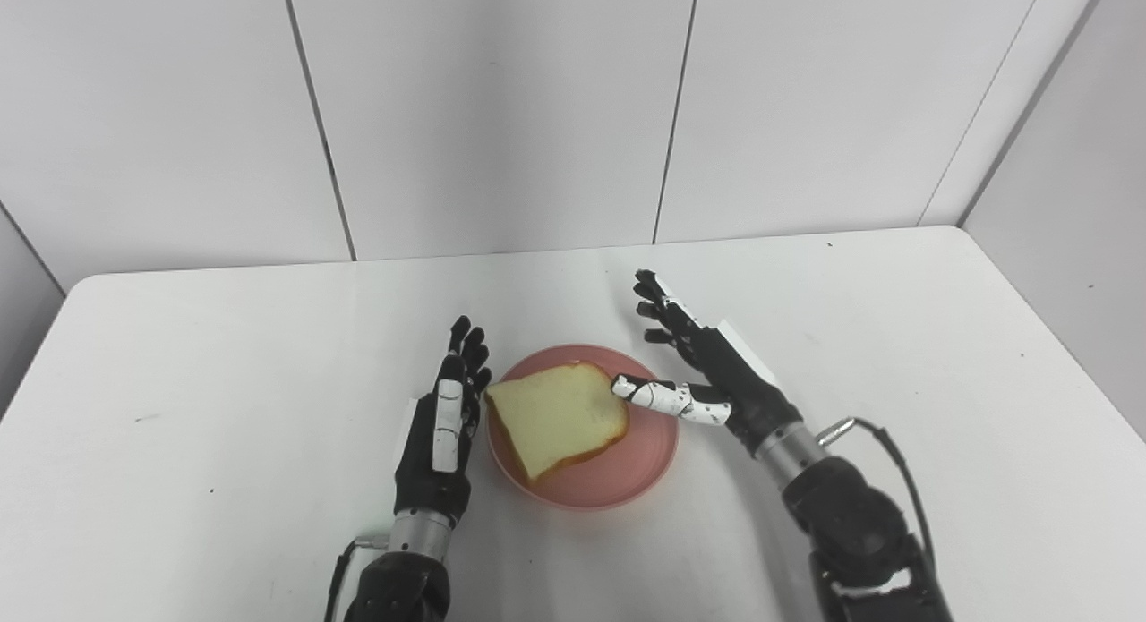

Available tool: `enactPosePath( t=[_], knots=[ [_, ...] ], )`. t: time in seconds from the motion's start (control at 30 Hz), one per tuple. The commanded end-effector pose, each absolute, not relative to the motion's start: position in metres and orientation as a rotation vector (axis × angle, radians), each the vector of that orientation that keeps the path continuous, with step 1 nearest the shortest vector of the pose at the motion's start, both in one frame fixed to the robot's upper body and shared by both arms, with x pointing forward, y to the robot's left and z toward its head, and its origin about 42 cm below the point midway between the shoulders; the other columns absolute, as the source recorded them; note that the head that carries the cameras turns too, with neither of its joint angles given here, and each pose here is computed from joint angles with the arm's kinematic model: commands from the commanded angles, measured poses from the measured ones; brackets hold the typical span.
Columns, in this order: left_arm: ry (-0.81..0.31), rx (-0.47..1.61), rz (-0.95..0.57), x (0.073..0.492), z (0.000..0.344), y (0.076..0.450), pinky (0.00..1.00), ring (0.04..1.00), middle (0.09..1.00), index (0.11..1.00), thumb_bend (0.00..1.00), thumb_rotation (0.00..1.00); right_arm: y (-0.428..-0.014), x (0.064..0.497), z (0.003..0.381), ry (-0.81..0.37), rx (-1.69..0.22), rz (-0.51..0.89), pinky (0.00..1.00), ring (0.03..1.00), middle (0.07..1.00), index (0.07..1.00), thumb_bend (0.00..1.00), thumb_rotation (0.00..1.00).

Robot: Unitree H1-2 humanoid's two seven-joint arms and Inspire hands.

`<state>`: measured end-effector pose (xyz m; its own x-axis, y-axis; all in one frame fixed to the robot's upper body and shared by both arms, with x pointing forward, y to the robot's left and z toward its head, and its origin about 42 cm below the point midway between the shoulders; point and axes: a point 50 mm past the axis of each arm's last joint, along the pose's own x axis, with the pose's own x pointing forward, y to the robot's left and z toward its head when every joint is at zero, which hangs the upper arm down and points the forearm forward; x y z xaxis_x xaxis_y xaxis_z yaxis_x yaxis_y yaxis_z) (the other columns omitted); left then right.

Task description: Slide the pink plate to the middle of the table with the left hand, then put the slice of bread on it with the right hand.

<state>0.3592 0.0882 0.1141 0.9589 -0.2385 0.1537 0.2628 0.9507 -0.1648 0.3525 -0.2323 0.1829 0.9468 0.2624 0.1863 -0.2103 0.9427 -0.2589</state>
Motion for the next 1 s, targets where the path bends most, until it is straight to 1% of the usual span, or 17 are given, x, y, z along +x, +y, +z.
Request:
enactPosePath(
  t=[0.0, 0.03, 0.1, 0.2, 0.27, 0.33, 0.43, 0.6, 0.67, 0.8, 0.97],
  knots=[
    [-0.125, -0.169, -0.225, 0.351, 0.101, 0.099, 1.00, 1.000, 1.000, 1.000, 0.72, 1.00, -0.227, 0.352, 0.191, -0.330, -0.094, 0.210, 0.96, 0.976, 0.995, 1.000, 0.69, 0.65],
    [-0.128, -0.176, -0.221, 0.352, 0.100, 0.100, 1.00, 1.000, 1.000, 1.000, 0.72, 1.00, -0.226, 0.352, 0.187, -0.340, -0.074, 0.201, 0.97, 0.983, 0.998, 1.000, 0.68, 0.65],
    [-0.129, -0.186, -0.217, 0.352, 0.097, 0.103, 1.00, 1.000, 1.000, 1.000, 0.72, 1.00, -0.224, 0.351, 0.182, -0.353, -0.057, 0.187, 0.99, 0.988, 1.000, 1.000, 0.67, 0.71],
    [-0.121, -0.196, -0.222, 0.353, 0.097, 0.109, 1.00, 1.000, 1.000, 1.000, 0.72, 1.00, -0.221, 0.352, 0.175, -0.357, -0.025, 0.169, 1.00, 0.993, 1.000, 1.000, 0.68, 0.75],
    [-0.127, -0.210, -0.216, 0.353, 0.096, 0.112, 1.00, 1.000, 1.000, 1.000, 0.72, 0.98, -0.220, 0.352, 0.170, -0.357, -0.012, 0.159, 1.00, 0.999, 1.000, 1.000, 0.70, 0.78],
    [-0.130, -0.213, -0.217, 0.352, 0.097, 0.114, 1.00, 1.000, 1.000, 1.000, 0.72, 0.97, -0.219, 0.351, 0.166, -0.358, -0.014, 0.150, 1.00, 1.000, 1.000, 1.000, 0.69, 0.80],
    [-0.135, -0.199, -0.225, 0.350, 0.097, 0.117, 1.00, 1.000, 1.000, 1.000, 0.71, 0.99, -0.219, 0.351, 0.163, -0.364, -0.020, 0.133, 1.00, 1.000, 1.000, 1.000, 0.68, 0.80],
    [-0.135, -0.207, -0.229, 0.346, 0.098, 0.122, 1.00, 1.000, 1.000, 1.000, 0.68, 0.99, -0.221, 0.350, 0.160, -0.379, 0.000, 0.070, 1.00, 1.000, 1.000, 1.000, 0.66, 0.80],
    [-0.132, -0.202, -0.220, 0.346, 0.098, 0.123, 1.00, 1.000, 1.000, 1.000, 0.68, 0.98, -0.221, 0.349, 0.159, -0.387, -0.001, 0.044, 1.00, 1.000, 1.000, 1.000, 0.64, 0.81],
    [-0.125, -0.183, -0.213, 0.345, 0.100, 0.126, 1.00, 1.000, 1.000, 1.000, 0.69, 0.99, -0.221, 0.348, 0.160, -0.399, 0.001, 0.016, 1.00, 1.000, 1.000, 1.000, 0.64, 0.83],
    [-0.115, -0.174, -0.220, 0.344, 0.103, 0.124, 1.00, 1.000, 1.000, 1.000, 0.70, 0.98, -0.220, 0.346, 0.159, -0.379, -0.011, 0.020, 1.00, 1.000, 1.000, 1.000, 0.65, 0.86]
  ],
)
